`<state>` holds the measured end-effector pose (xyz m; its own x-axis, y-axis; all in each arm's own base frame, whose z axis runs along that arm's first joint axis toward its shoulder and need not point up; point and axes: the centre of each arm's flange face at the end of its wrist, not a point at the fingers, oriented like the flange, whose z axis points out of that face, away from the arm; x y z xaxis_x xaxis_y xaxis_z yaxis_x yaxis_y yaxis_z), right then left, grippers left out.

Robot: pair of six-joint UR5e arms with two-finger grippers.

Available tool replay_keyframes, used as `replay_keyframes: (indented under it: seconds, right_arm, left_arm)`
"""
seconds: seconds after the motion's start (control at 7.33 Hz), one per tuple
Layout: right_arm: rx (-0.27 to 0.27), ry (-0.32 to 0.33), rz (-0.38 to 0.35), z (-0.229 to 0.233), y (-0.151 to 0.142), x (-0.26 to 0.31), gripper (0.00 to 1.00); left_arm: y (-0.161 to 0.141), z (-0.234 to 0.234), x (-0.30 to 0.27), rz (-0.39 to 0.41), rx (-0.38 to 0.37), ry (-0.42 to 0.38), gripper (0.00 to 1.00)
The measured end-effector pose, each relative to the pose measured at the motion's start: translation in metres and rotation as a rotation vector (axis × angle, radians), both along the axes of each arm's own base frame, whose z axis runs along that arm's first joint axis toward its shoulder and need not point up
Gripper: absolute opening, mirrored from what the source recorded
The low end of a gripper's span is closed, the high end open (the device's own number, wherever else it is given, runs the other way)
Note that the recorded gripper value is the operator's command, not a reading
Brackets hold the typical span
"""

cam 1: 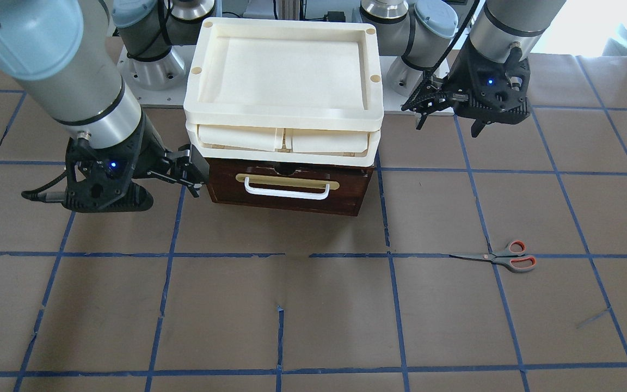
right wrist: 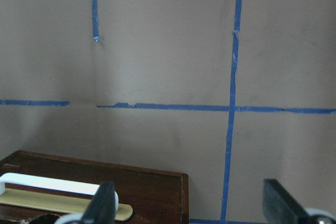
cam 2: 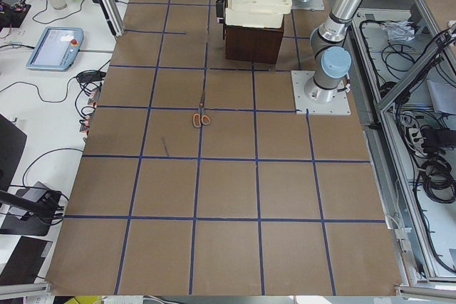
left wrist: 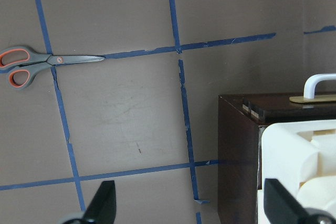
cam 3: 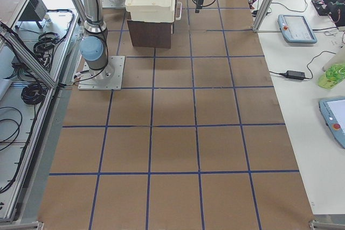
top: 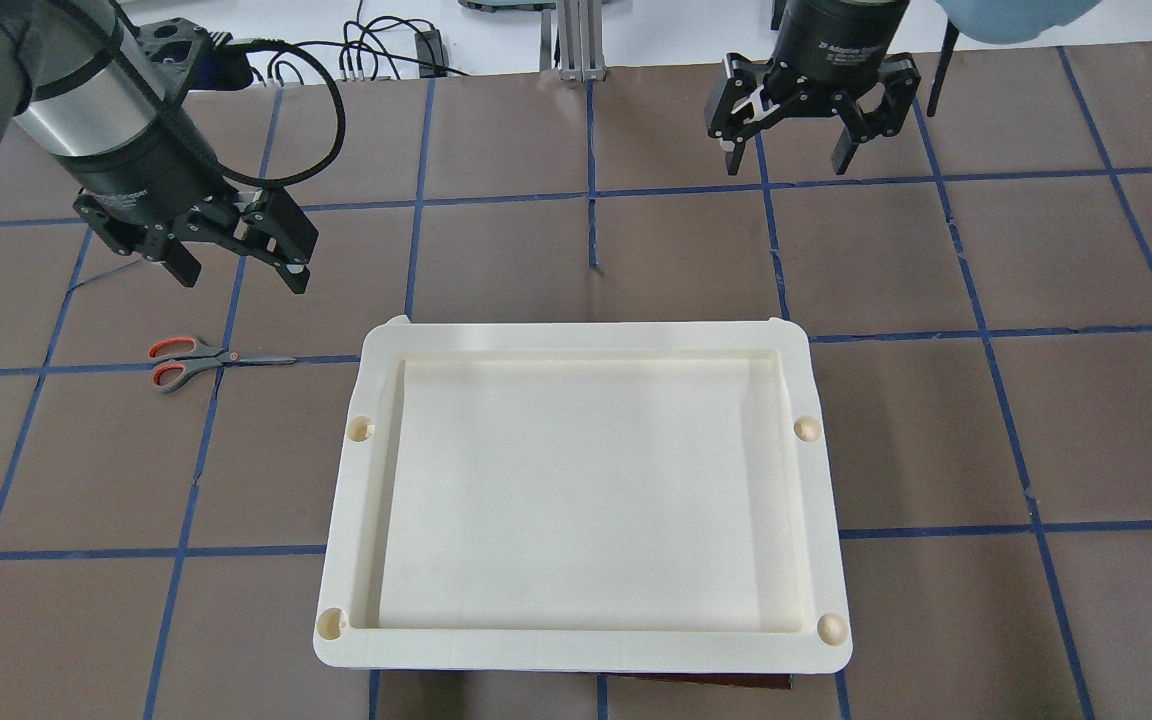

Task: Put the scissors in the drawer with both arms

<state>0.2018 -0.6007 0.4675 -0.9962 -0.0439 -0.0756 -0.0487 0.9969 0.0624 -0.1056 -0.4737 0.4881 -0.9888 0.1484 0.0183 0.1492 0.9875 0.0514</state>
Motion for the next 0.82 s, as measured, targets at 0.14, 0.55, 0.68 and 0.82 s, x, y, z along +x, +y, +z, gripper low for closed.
replay_keyframes:
  seconds: [0.14, 0.55, 0.68, 0.82]
  right_arm:
    - [0.004, -0.01, 0.039, -0.011, -0.012, 0.021, 1.0]
    - [-0.002, -0.09, 0.281, -0.054, -0.016, 0.082, 1.0]
    - [0.0, -0.127, 0.375, -0.071, -0.011, 0.09, 1.0]
    - [0.005, -0.15, 0.483, -0.088, -0.007, 0.093, 1.0]
  left_arm:
    - [-0.002, -0.005, 0.01, -0.037, 0.01, 0.003, 1.0]
    - [-0.014, -0.047, 0.065, -0.171, 0.023, 0.021, 1.0]
    - [-0.019, -0.064, 0.081, -0.242, 0.024, 0.016, 1.0]
    - [-0.026, -0.08, 0.097, -0.316, 0.031, 0.003, 1.0]
